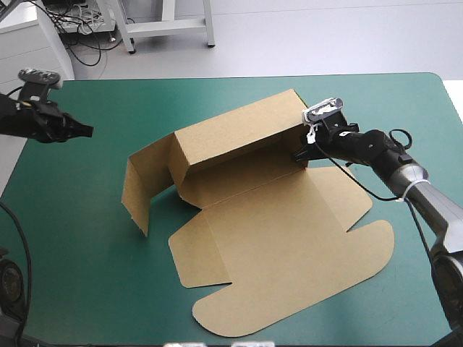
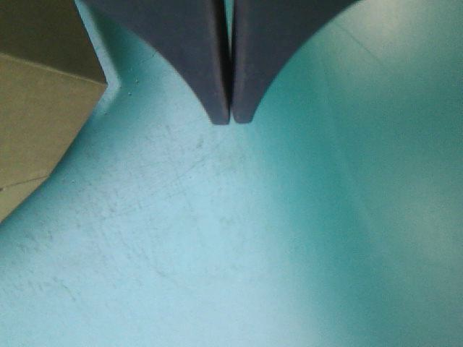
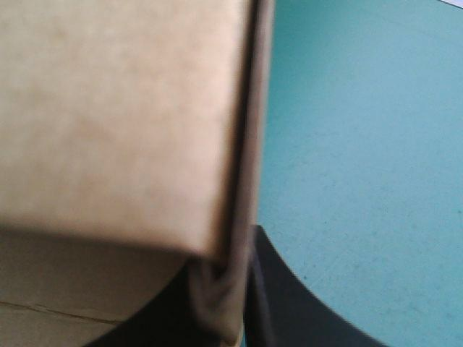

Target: Fold the box

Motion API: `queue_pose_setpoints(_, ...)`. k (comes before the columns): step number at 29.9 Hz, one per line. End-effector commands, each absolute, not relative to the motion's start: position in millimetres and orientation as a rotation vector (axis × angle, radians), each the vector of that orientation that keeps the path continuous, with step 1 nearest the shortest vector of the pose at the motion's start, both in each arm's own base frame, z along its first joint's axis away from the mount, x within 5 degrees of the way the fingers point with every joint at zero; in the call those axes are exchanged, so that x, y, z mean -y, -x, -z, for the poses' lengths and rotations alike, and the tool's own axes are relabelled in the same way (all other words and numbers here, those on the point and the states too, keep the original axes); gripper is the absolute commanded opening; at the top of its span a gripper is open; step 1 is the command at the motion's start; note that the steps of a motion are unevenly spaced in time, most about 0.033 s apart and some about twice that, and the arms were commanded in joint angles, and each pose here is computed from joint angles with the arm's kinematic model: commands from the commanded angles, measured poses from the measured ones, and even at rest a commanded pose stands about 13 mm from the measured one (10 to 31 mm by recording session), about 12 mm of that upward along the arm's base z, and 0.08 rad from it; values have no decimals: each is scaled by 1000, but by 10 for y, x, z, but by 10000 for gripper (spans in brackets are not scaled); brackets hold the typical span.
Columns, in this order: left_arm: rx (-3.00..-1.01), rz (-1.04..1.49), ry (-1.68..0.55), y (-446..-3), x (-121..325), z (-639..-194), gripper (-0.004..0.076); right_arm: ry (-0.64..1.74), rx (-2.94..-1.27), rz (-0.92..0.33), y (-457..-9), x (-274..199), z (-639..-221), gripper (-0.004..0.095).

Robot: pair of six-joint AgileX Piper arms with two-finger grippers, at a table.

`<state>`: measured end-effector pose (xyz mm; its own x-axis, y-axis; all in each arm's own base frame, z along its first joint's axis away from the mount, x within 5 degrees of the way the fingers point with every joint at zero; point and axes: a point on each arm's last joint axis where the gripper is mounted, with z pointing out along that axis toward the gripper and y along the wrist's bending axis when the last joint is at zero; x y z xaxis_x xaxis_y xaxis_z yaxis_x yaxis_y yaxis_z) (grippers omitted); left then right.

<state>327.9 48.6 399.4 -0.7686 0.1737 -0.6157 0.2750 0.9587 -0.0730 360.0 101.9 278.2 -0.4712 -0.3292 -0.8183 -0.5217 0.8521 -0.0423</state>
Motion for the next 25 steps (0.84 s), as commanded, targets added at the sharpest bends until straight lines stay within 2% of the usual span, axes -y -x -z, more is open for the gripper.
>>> queue_pose_setpoints(1,-2393,301,-122,-3125,-737,-4059,-32,560,-2012,-252,-3588,-982,-3084,-4)
queue_pose_setpoints(7,-2443,352,60,-3051,-1022,-3723,-32,505,-2029,-285,-3588,-982,-3084,-4)
queue_pose_setpoints(18,-2455,334,97,-3047,-1071,-3597,-32,439,-1999,-290,-3676,-981,-3272,-4)
queue_pose_setpoints(25,-2451,321,99,-3051,-1079,-3598,-32,310,-2202,-328,-3830,-985,-3185,-3)
